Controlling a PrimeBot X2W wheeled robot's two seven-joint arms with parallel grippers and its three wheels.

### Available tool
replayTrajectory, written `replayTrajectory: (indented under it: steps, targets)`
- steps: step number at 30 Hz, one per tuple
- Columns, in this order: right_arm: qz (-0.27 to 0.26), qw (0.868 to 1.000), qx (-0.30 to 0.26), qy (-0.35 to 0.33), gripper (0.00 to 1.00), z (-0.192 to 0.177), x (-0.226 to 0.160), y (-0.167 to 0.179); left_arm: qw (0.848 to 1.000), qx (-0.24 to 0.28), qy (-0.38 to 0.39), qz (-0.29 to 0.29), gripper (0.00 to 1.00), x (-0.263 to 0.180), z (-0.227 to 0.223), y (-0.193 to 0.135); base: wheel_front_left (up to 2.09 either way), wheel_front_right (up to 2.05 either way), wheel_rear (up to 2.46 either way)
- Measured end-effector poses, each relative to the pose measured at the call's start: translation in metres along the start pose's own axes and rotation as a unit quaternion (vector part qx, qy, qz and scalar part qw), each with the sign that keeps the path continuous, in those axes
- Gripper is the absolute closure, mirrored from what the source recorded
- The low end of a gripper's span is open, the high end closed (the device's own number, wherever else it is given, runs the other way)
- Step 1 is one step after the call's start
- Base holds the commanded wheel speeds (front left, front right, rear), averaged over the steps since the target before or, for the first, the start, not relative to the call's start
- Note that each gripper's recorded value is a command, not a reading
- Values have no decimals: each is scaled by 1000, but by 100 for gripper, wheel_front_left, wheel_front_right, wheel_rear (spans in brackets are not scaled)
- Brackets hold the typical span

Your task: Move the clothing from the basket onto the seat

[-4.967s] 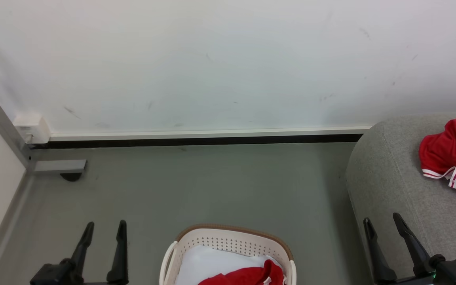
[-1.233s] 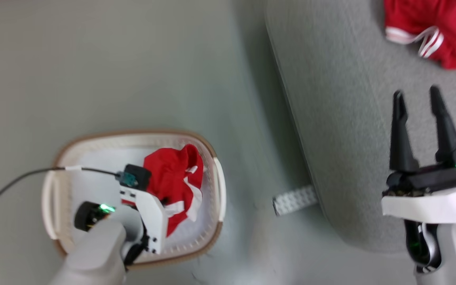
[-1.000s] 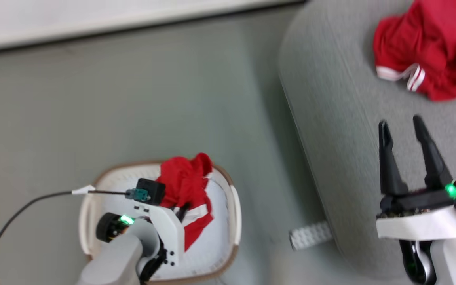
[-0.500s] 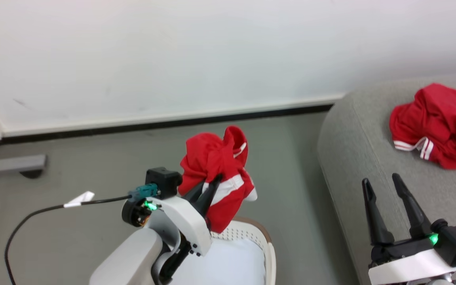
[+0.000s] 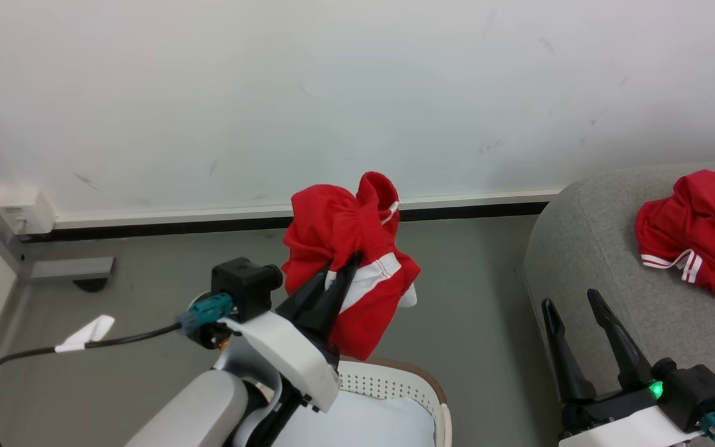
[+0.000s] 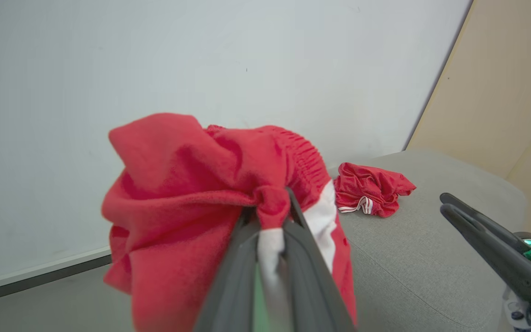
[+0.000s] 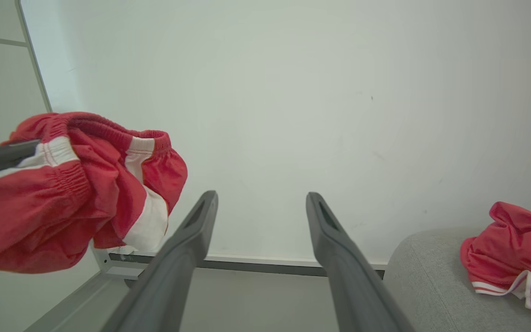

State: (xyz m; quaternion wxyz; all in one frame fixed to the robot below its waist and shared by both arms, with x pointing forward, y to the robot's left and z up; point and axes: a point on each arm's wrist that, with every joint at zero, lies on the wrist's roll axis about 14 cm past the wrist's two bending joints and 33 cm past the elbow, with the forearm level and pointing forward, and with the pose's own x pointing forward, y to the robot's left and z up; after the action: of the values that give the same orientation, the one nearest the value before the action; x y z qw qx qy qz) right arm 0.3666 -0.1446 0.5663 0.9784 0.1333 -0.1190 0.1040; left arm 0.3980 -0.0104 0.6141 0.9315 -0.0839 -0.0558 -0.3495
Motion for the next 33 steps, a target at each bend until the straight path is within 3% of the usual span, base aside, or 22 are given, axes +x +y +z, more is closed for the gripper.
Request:
replayTrajectory:
  steps: [13, 26, 33]
  targets:
    - [30, 999, -5, 15, 0, -7, 0, 14, 1000, -1, 4, -1, 100, -2, -1, -2, 0, 0, 0]
    - [180, 980, -36, 76, 0, -35, 15, 95, 1000, -11, 21, -21, 100, -6, -13, -19, 0, 0, 0]
    - [206, 972, -38, 110, 0, -55, 27, 113, 999, -19, 21, -33, 100, -11, -13, -35, 0, 0, 0]
